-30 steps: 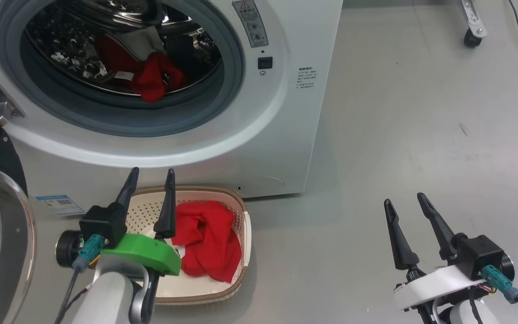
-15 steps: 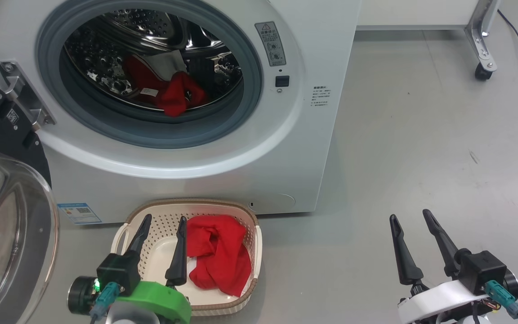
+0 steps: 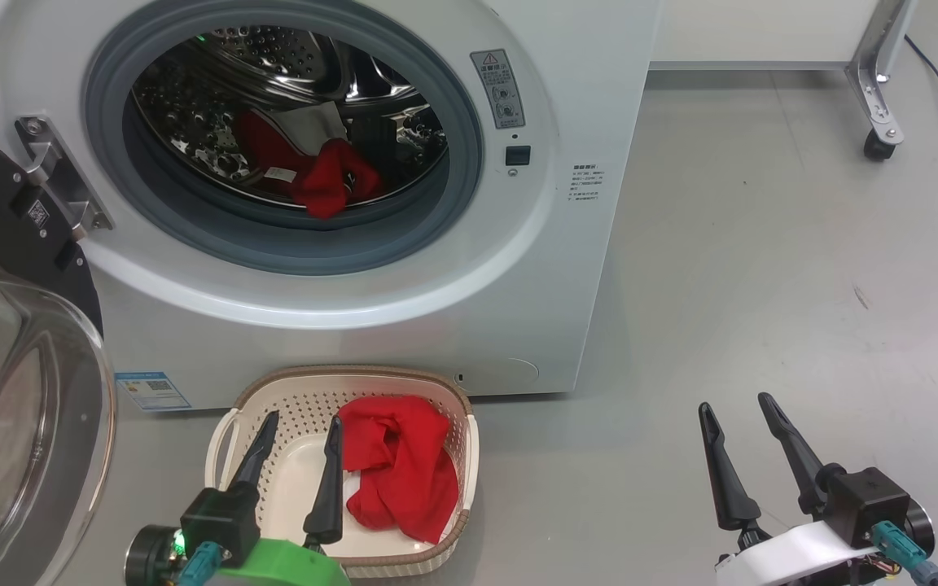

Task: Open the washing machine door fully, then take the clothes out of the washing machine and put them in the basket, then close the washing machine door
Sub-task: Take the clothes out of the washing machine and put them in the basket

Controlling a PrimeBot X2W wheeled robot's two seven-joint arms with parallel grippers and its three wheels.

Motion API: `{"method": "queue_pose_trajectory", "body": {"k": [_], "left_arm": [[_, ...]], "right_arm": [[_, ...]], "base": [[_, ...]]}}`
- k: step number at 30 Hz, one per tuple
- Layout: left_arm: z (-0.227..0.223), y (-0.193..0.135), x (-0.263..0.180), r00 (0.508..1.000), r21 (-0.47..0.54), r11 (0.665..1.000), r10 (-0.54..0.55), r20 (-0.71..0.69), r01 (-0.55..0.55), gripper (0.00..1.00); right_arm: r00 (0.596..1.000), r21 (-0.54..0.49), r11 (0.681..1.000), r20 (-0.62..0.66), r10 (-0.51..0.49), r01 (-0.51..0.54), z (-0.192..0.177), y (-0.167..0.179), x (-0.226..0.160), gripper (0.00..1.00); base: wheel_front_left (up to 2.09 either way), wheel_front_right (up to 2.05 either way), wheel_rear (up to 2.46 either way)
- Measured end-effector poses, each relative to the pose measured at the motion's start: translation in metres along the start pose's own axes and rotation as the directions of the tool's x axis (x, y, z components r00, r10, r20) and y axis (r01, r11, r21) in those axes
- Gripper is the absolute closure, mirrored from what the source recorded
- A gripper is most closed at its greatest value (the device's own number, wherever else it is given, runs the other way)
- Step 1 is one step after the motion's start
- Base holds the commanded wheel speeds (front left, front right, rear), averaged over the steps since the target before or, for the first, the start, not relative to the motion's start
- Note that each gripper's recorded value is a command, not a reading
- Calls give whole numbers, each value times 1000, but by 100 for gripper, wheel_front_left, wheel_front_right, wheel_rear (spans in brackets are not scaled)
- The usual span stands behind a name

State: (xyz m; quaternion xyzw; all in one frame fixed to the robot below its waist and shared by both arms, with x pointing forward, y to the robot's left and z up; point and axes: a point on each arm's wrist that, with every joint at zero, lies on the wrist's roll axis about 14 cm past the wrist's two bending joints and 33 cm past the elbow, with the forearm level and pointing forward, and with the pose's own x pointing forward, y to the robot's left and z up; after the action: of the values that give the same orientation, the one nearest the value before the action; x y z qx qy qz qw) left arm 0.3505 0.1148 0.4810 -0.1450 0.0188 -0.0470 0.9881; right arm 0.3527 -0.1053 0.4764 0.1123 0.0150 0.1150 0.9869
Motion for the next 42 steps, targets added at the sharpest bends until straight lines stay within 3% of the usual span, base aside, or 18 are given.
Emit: {"method": "queue_pose_trajectory", "body": {"k": [30, 42], "left_arm": [[3, -7, 1, 1000, 5, 1000, -12, 9, 12, 0], [-24, -10, 10, 996, -7, 1000, -19, -84, 18, 0]], "right_arm": [[1000, 9, 1000, -6, -9, 9, -2, 1, 2, 0], [998, 27, 999, -54, -16, 17, -18, -3, 9, 0]], "base": [[0, 0, 0], [0, 0, 0]]}}
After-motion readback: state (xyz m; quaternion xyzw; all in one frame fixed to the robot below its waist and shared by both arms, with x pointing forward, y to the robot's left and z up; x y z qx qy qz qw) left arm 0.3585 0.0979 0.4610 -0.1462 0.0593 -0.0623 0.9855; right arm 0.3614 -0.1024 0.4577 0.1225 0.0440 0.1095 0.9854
